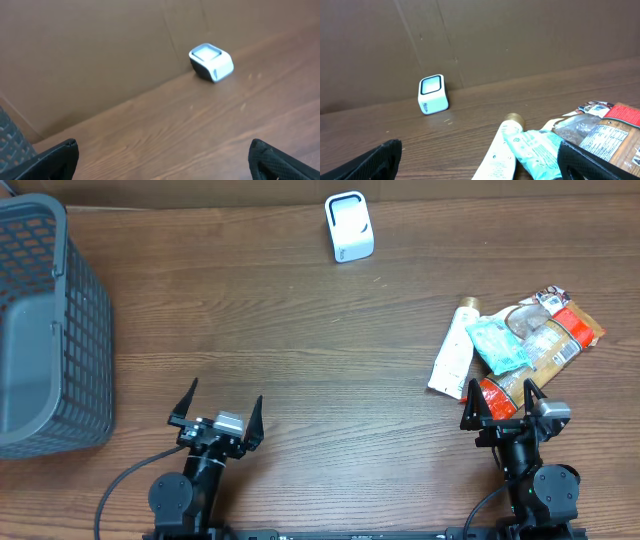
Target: Scan the item barcode
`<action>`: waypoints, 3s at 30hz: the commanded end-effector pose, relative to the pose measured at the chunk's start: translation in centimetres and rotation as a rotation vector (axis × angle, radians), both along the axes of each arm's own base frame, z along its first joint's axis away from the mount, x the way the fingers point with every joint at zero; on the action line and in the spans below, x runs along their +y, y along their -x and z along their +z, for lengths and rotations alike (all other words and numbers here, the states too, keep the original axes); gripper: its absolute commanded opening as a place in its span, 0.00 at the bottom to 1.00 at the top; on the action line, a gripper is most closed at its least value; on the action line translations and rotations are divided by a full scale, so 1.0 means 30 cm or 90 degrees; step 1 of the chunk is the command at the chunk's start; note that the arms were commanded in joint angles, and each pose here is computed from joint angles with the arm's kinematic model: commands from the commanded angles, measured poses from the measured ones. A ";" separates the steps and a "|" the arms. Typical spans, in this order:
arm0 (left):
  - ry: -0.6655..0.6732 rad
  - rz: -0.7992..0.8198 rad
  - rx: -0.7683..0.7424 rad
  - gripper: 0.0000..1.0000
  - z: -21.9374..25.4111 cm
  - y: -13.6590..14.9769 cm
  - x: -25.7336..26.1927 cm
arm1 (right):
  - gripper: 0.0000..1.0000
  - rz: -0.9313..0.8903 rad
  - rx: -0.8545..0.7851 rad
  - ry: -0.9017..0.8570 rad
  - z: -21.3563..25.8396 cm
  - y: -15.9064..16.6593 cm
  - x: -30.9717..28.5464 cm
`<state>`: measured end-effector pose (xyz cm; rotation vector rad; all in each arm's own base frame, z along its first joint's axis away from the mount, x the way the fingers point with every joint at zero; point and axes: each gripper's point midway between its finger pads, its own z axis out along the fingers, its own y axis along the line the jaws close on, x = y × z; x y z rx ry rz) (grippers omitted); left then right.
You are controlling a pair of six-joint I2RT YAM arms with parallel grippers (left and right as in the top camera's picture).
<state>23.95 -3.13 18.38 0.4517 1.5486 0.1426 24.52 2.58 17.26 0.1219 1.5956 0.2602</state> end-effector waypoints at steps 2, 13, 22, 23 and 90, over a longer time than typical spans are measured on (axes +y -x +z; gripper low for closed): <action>-0.076 -0.017 0.011 1.00 -0.079 -0.004 -0.009 | 1.00 -0.003 -0.004 0.005 -0.004 0.000 -0.004; -0.069 -0.016 0.008 1.00 -0.075 -0.005 -0.009 | 1.00 -0.003 -0.004 0.005 -0.004 0.000 -0.004; -0.070 -0.023 -0.010 1.00 -0.070 -0.009 -0.020 | 1.00 -0.003 -0.004 0.005 -0.004 0.000 -0.004; -0.070 -0.026 -0.010 0.99 -0.071 -0.009 -0.023 | 1.00 -0.003 -0.004 0.005 -0.004 0.000 -0.004; -0.070 -0.026 -0.009 1.00 -0.071 -0.009 -0.023 | 1.00 -0.003 -0.004 0.005 -0.004 0.000 -0.004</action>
